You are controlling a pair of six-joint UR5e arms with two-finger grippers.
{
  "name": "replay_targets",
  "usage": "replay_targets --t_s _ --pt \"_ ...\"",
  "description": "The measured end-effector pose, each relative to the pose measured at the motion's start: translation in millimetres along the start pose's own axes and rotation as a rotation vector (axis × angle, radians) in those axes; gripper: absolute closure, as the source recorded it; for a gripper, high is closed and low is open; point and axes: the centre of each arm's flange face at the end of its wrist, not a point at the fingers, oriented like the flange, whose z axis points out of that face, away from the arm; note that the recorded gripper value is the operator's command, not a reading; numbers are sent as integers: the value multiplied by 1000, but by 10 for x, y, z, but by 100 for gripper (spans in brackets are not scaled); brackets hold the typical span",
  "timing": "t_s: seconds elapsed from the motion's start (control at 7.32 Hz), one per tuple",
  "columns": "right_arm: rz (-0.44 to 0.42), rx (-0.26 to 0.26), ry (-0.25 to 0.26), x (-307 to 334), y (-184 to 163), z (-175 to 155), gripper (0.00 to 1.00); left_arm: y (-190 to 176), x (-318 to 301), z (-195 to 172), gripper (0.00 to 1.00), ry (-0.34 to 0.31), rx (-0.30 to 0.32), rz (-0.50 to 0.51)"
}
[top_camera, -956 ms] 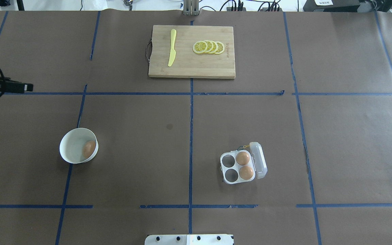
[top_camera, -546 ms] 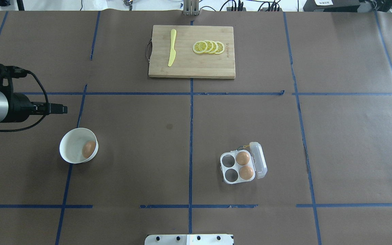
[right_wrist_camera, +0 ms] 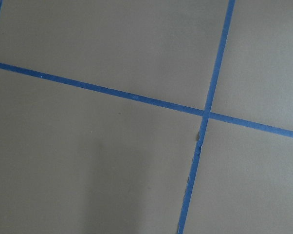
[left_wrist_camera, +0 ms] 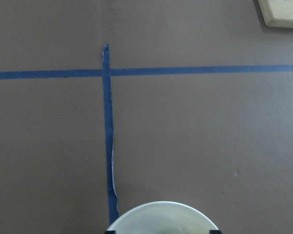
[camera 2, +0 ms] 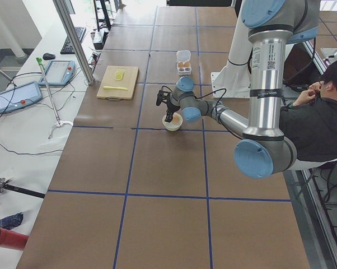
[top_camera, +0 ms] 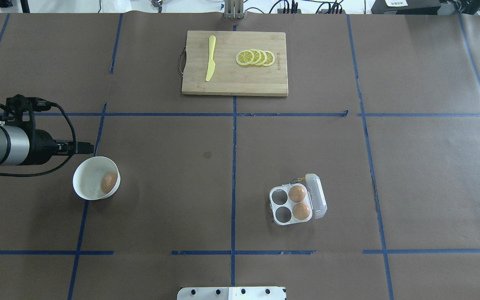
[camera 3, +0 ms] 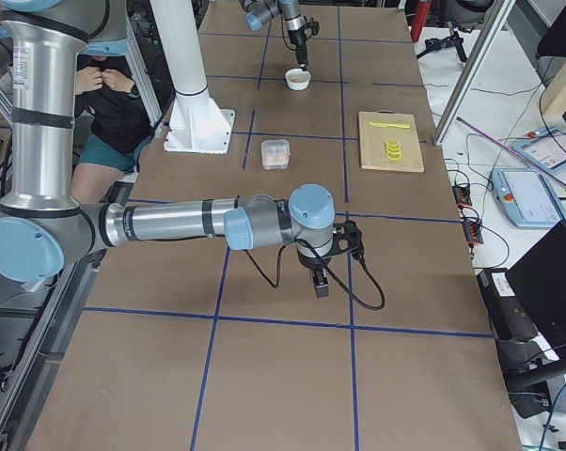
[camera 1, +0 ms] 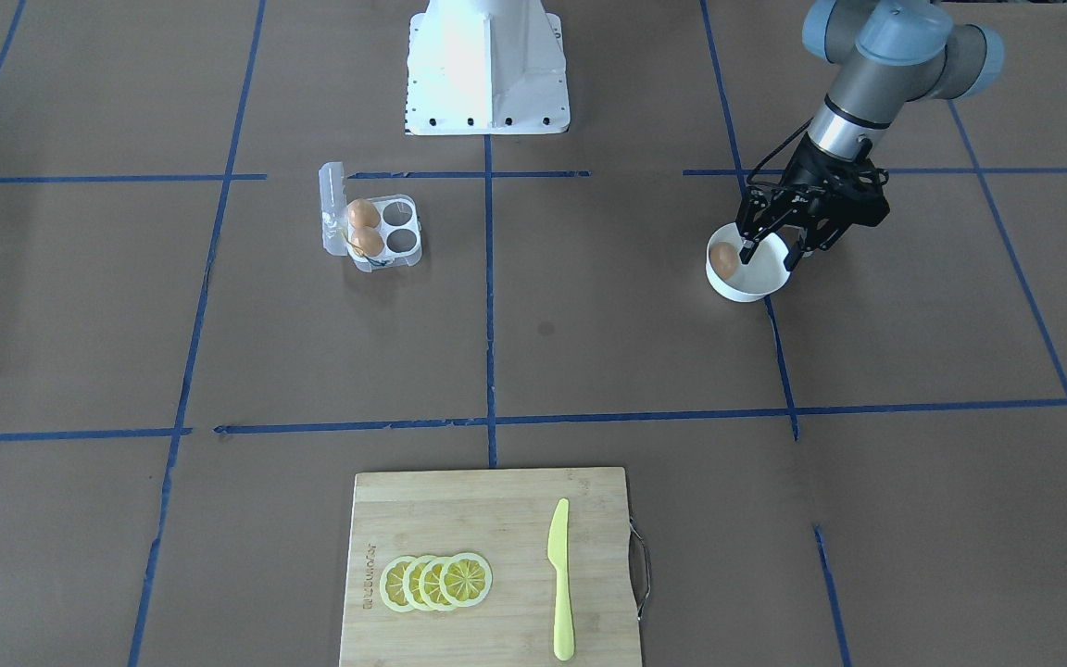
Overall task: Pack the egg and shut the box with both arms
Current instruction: 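Lower the left gripper into the white bowl over the brown egg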
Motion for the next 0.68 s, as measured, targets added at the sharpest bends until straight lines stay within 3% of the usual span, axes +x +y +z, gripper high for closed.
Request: replay_targets --t_s 0.68 --pt "5 -3 -1 14 6 15 0 142 60 112 36 -1 -23 127"
